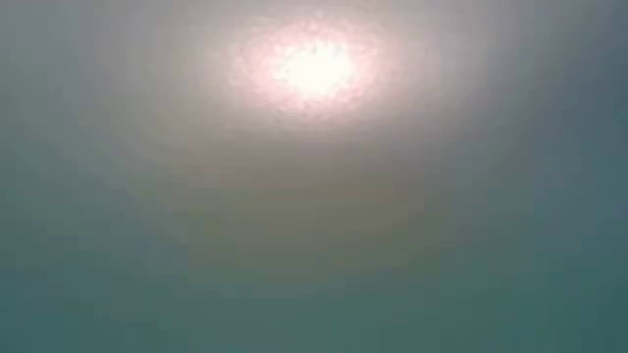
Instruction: Sort silverware by color (type)
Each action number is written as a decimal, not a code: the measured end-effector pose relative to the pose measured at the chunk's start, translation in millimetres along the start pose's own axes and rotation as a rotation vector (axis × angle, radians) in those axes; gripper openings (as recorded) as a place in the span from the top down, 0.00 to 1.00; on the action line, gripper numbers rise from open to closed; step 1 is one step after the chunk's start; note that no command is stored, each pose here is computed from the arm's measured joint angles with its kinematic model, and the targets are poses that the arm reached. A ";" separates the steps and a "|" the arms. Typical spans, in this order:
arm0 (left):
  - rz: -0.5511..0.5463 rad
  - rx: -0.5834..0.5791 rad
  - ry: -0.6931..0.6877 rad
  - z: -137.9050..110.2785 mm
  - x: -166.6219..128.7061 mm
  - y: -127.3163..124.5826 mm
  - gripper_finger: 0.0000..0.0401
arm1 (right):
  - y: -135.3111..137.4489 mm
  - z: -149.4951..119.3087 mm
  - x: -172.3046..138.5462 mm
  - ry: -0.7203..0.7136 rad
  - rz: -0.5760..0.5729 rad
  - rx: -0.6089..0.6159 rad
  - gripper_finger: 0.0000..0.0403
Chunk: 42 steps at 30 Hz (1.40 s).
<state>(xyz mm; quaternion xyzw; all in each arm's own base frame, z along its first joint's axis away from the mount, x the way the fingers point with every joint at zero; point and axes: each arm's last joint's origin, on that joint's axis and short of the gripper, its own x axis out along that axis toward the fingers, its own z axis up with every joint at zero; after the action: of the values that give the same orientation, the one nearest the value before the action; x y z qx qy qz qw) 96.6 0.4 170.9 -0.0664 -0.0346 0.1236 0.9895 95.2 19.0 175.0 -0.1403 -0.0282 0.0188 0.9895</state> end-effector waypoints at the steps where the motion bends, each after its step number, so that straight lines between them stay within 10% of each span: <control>1: 0.000 0.000 0.000 -0.1 0.0 0.0 0.97 | 0.0 0.0 0.0 0.000 0.000 0.000 1.00; 16: 0.000 0.000 0.000 0.0 0.0 0.0 0.97 | -0.1 0.5 0.0 -0.005 0.000 0.005 1.00; 24: 0.000 0.000 0.000 0.0 0.0 0.0 0.97 | 1.7 -0.7 0.0 0.005 0.050 0.308 1.00; 42: -0.004 0.054 -0.024 2.3 0.0 -0.3 0.97 | -19.8 41.8 12.8 0.194 -0.348 0.451 1.00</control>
<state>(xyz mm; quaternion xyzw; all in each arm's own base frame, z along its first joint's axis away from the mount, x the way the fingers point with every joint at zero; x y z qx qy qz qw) 96.5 0.4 173.3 -0.0382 -0.0432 0.1234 0.9907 105.9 12.2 221.3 0.0888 0.0478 -0.1587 0.9822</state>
